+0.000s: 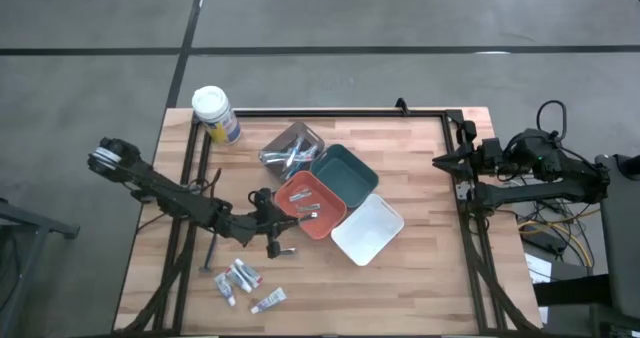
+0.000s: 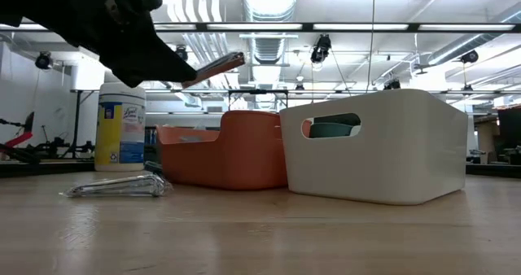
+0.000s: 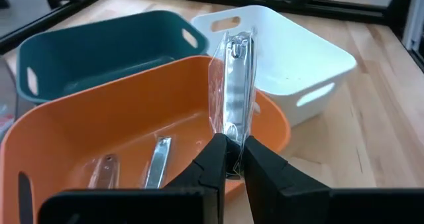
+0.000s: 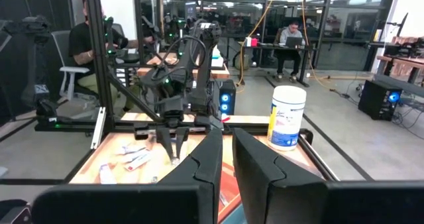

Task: Pick & Place Travel size toiletries
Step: Put the nail cutter into the orange bin

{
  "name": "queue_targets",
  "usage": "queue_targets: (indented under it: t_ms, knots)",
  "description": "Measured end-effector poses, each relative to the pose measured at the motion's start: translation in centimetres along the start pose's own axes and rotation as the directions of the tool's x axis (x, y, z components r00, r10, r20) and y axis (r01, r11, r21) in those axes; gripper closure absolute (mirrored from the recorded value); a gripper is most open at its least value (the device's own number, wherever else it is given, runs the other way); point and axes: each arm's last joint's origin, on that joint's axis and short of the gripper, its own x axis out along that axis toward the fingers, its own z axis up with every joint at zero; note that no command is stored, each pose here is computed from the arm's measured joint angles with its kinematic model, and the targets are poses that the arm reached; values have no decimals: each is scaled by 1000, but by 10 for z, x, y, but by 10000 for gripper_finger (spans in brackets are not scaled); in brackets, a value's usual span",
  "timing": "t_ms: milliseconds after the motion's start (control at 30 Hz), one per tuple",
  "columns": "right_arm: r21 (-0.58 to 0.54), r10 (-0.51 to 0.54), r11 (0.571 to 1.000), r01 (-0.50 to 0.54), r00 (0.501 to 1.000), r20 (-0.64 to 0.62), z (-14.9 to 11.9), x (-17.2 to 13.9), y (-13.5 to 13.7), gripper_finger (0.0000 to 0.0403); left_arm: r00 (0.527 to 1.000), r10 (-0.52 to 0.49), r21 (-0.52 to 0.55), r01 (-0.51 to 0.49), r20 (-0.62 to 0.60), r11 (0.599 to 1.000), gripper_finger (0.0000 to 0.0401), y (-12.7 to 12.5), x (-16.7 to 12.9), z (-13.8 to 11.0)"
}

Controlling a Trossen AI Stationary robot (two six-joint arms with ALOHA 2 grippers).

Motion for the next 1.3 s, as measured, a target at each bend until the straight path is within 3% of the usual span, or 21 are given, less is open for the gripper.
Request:
queue_targets:
  t_ms: [633, 1300]
  knots:
    - [0, 0, 1000, 0, 1000, 0, 0, 0, 0, 369, 989, 147, -131, -142, 27, 981, 362, 10, 8, -1]
    - [2, 0, 1000, 0, 1000, 0, 0, 0, 0, 369, 979, 202, -248, -188, 34, 950, 362, 18, 15, -1]
